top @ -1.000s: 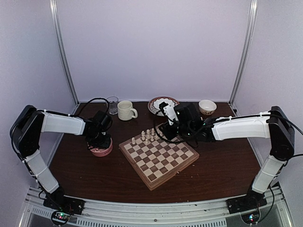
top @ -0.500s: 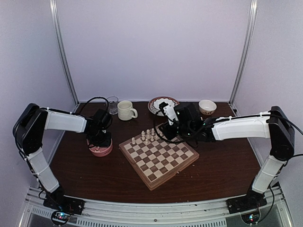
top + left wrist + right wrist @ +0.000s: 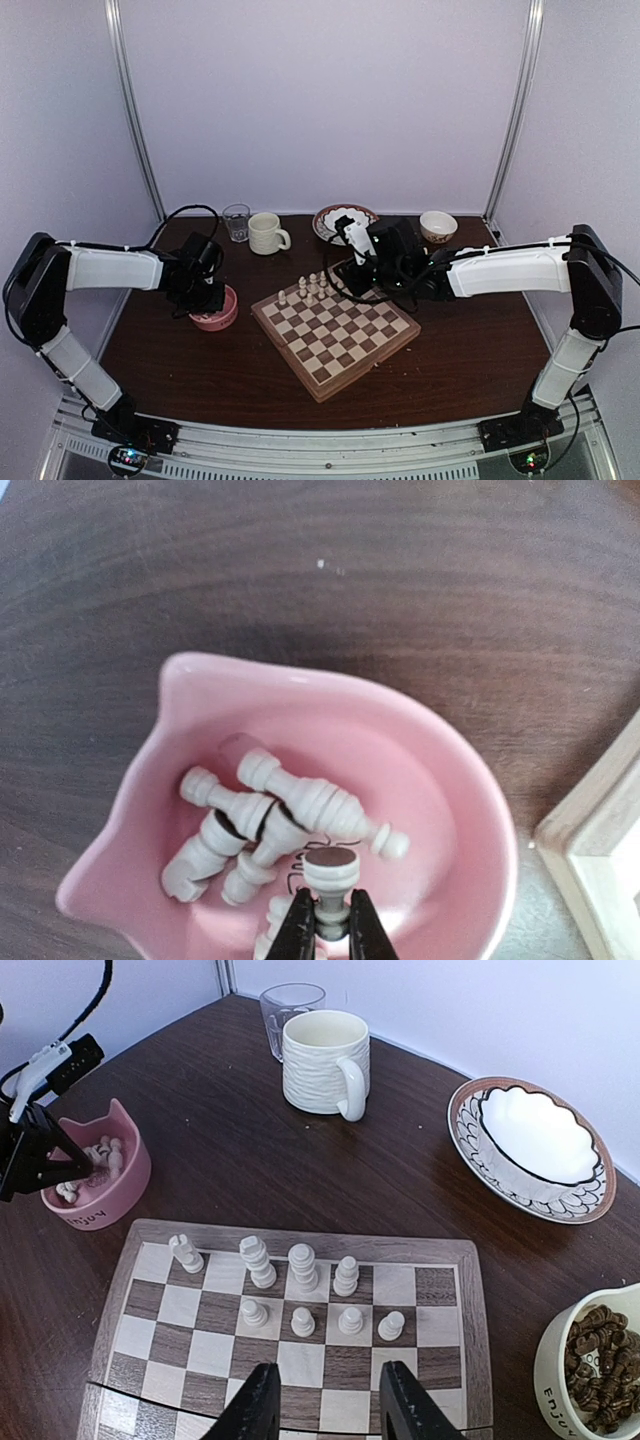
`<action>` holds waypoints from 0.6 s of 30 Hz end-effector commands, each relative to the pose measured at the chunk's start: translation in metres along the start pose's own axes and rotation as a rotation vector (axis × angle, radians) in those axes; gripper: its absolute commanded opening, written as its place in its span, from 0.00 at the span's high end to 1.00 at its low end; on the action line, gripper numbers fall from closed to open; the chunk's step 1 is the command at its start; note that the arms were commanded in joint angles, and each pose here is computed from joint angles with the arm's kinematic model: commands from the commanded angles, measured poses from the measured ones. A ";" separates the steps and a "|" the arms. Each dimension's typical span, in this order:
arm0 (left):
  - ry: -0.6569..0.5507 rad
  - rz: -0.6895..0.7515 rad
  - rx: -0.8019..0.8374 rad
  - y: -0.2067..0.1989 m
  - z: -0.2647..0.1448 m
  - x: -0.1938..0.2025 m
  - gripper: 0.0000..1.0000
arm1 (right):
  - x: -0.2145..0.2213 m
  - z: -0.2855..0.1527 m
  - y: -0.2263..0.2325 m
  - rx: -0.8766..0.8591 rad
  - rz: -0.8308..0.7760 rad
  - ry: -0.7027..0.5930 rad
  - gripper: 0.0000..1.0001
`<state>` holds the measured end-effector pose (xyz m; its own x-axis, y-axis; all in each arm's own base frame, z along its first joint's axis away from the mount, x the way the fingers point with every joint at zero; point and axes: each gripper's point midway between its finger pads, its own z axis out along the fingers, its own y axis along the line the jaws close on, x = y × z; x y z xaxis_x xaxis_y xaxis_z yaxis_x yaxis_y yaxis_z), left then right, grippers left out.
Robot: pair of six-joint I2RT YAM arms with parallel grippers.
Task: Set up the chess pieces on the board
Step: Pick up the pawn from the storage box.
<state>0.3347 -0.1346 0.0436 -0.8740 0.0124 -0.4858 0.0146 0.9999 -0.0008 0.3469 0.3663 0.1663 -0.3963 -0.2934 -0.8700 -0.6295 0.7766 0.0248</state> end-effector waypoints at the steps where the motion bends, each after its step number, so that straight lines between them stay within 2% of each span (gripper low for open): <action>1: -0.086 -0.010 0.049 -0.003 -0.017 -0.016 0.90 | 0.002 0.000 0.005 -0.012 -0.008 -0.004 0.63; 12: -0.134 -0.018 0.118 -0.009 -0.035 -0.020 0.91 | 0.001 0.000 0.016 -0.048 -0.025 -0.015 0.63; 14: -0.158 -0.005 0.179 -0.018 -0.039 -0.022 0.91 | -0.001 -0.002 0.026 -0.098 -0.031 -0.025 0.63; 18: -0.202 0.041 0.404 -0.052 -0.052 -0.020 0.91 | -0.006 -0.009 0.046 -0.198 -0.026 -0.048 0.63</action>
<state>0.3259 -0.1523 0.0781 -0.8098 -0.0053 -0.5867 0.1053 0.9824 -0.1541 0.3317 0.3826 0.1667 -0.3763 -0.3012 -0.8762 -0.6934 0.7188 0.0507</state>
